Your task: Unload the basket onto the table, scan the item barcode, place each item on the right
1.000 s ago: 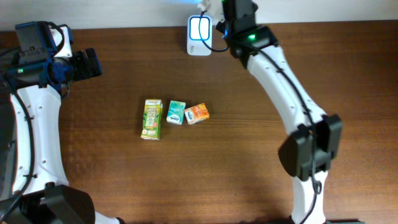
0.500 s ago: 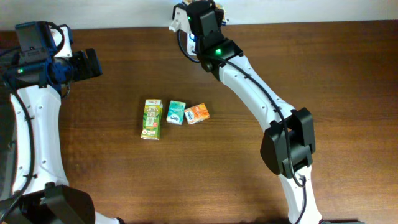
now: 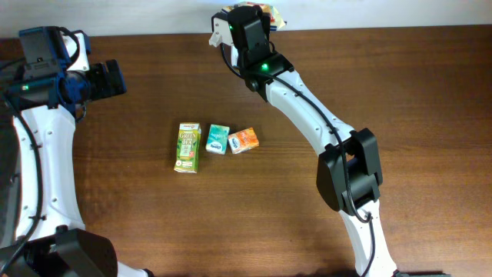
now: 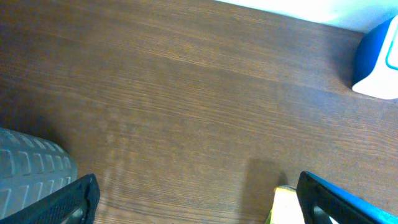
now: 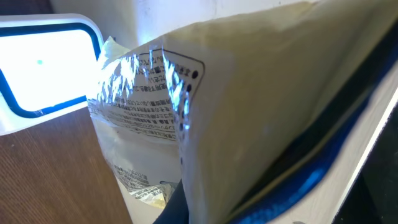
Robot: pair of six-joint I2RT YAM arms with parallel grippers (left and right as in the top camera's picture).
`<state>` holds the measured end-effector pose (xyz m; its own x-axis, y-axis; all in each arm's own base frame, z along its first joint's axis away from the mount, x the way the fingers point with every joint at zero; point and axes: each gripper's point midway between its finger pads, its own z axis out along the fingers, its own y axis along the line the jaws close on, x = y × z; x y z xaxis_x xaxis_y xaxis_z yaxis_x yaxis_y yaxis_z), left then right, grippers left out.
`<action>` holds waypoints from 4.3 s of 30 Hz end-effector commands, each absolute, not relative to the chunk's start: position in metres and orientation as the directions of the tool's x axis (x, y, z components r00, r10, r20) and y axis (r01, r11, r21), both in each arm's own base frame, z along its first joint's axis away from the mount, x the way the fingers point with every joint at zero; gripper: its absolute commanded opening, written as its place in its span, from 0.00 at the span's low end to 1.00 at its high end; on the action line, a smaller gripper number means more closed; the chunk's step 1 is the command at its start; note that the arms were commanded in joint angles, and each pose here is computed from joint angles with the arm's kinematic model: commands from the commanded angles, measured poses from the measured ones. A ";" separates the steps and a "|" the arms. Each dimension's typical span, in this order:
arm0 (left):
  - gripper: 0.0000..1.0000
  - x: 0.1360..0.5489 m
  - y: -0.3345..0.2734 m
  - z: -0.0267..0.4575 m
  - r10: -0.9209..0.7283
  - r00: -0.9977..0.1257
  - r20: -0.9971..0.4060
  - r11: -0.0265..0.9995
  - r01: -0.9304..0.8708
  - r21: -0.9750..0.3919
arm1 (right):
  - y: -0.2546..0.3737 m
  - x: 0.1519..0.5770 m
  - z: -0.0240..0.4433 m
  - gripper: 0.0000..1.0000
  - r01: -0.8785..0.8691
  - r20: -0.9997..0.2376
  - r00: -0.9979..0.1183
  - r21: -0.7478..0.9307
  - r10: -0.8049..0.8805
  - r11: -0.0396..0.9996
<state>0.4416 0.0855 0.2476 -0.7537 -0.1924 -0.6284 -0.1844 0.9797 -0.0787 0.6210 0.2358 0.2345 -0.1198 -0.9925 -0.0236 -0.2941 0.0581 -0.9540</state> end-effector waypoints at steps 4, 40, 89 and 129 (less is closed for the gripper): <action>0.99 0.443 0.089 0.255 -0.200 -0.740 -0.642 0.977 -0.196 -0.080 | 0.231 0.622 0.241 0.04 -0.268 -0.019 -0.165 -0.961 -0.986 0.064; 0.99 0.443 0.089 0.255 -0.200 -0.740 -0.642 0.978 -0.195 -0.080 | -0.166 0.377 0.100 0.04 0.309 -0.197 -0.850 0.566 0.489 0.764; 0.99 0.443 0.089 0.255 -0.201 -0.740 -0.642 0.977 -0.196 -0.080 | 0.271 0.441 0.019 0.05 -0.644 -0.293 -0.723 -0.042 -0.626 0.764; 0.99 0.443 0.089 0.255 -0.200 -0.740 -0.642 0.978 -0.195 -0.080 | 0.204 0.421 0.160 0.04 -0.235 -0.191 -0.971 0.866 -0.143 0.441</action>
